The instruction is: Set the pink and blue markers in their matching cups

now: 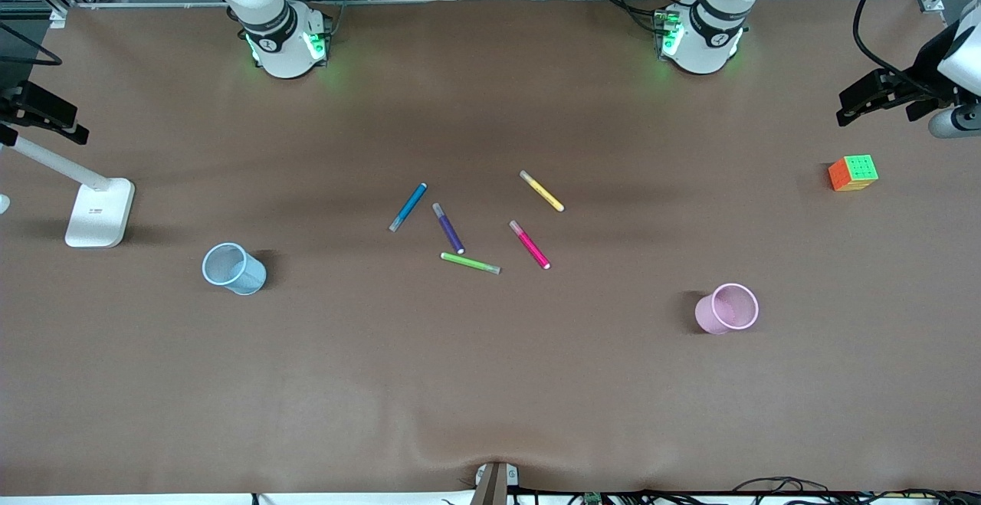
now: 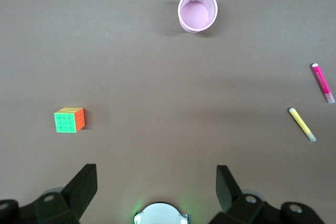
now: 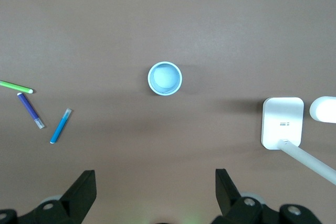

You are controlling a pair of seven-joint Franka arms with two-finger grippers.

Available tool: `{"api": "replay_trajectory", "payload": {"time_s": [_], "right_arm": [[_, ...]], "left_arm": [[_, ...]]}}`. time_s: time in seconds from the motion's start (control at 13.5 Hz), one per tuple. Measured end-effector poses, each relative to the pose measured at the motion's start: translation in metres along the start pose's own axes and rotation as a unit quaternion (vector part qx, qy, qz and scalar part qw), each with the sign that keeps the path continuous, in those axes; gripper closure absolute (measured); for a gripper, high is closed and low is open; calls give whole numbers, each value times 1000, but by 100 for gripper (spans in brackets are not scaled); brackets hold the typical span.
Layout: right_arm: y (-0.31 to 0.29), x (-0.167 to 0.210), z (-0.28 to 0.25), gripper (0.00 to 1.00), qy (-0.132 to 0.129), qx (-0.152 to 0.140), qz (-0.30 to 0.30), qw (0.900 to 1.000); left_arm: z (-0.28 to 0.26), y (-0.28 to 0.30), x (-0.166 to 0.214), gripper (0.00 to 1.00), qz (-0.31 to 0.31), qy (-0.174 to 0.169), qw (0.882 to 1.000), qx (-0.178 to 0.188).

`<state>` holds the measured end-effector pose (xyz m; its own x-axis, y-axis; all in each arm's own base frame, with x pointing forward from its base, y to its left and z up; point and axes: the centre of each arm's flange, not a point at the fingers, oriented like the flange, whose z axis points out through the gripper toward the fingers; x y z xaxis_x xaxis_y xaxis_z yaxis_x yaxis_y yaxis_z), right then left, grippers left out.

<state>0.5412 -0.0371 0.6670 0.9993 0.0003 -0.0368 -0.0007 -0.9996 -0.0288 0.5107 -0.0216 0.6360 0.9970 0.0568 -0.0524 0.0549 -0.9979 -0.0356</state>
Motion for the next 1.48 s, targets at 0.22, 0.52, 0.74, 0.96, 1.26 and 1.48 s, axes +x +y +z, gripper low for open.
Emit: {"api": "replay_trajectory", "payload": {"time_s": [0.22, 0.52, 0.74, 0.96, 1.26, 1.48], "right_arm": [[0, 0, 0, 0, 0, 0, 0, 1000], [0, 0, 0, 0, 0, 0, 0, 1000], [0, 0, 0, 0, 0, 0, 0, 1000], [0, 0, 0, 0, 0, 0, 0, 1000], [0, 1, 1, 0, 0, 0, 0, 1000], [-1, 1, 2, 0, -1, 0, -1, 1000]], "left_arm": [[8, 13, 4, 0, 12, -8, 1000, 1], [31, 51, 16, 0, 4, -24, 1000, 7], [52, 95, 23, 0, -18, -30, 999, 12], [73, 138, 26, 0, -39, -38, 998, 15], [106, 199, 27, 0, -96, -38, 995, 12], [144, 256, 24, 0, -144, -29, 989, 34]]}}
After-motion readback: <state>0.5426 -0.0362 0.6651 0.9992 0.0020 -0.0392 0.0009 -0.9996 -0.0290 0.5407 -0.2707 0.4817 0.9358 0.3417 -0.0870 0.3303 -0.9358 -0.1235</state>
